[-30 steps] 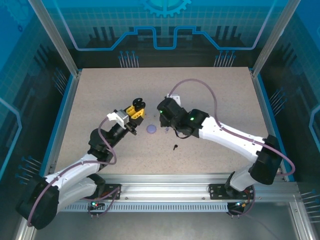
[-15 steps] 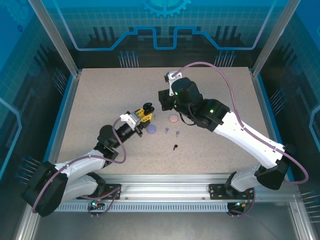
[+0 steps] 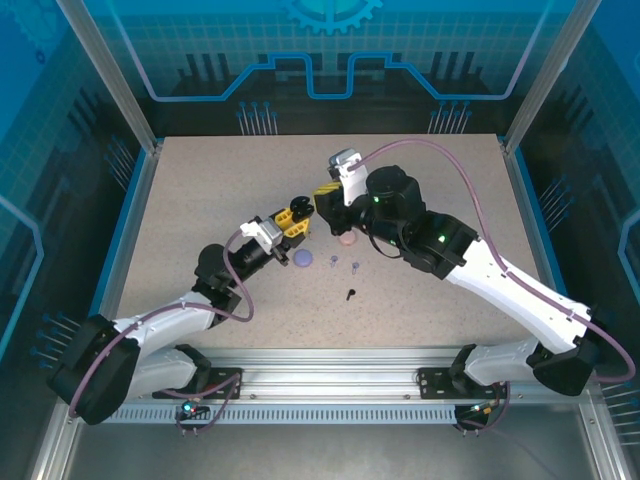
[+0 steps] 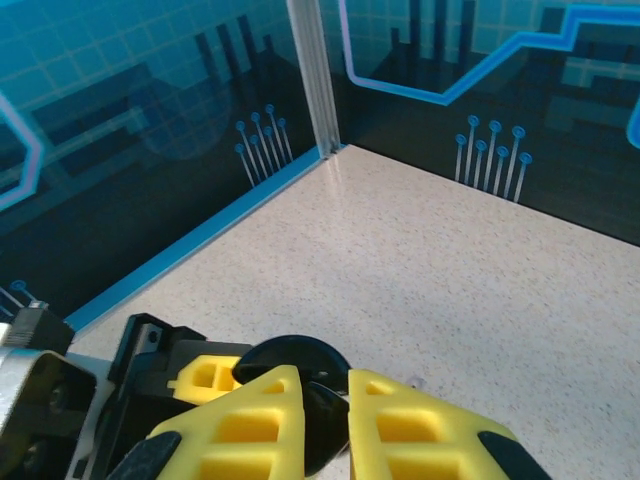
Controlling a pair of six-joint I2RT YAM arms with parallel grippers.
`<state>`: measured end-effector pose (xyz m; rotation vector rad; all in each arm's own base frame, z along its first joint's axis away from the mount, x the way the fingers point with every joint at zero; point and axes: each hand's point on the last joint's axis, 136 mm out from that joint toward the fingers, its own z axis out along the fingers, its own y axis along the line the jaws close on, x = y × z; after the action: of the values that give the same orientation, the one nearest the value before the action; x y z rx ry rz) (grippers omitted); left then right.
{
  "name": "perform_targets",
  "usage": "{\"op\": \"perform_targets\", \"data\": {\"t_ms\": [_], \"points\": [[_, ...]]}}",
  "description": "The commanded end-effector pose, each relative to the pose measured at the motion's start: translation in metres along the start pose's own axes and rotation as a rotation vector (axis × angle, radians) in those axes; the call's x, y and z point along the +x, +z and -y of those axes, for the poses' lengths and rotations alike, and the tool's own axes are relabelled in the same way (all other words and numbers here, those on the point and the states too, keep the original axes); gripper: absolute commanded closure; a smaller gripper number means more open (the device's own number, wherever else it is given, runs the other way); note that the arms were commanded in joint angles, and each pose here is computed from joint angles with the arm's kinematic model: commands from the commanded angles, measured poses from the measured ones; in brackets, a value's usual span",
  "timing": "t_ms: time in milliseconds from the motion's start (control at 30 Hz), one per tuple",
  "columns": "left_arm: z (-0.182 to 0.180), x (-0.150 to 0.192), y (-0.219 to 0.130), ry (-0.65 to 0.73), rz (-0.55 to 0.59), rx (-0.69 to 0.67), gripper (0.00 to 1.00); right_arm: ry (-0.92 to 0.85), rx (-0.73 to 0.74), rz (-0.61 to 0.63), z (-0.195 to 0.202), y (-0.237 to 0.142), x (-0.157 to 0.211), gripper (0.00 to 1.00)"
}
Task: Insert the wireless bluetooth earbuds into the charging case
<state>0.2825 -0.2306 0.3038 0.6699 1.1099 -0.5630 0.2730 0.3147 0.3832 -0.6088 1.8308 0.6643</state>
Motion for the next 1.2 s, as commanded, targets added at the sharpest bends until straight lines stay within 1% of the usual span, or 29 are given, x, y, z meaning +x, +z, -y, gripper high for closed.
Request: {"op": "perform_targets", "data": {"t_ms": [0, 167, 733, 1167], "points": [[0.006, -0.022, 0.007, 0.008, 0.072, 0.042, 1.0, -0.039, -0.072, 0.043, -0.013, -0.004, -0.009, 0.87], [0.005, -0.024, 0.009, 0.008, 0.076, 0.044, 1.0, -0.053, -0.092, 0.015, -0.02, 0.003, 0.0, 0.87], [0.005, -0.031, 0.01, 0.01, 0.086, 0.042, 1.0, -0.041, -0.072, -0.034, -0.017, 0.02, 0.018, 0.89], [0.008, -0.033, 0.01, 0.019, 0.087, 0.047, 1.0, -0.033, -0.014, -0.052, -0.001, 0.025, 0.025, 0.9]]}}
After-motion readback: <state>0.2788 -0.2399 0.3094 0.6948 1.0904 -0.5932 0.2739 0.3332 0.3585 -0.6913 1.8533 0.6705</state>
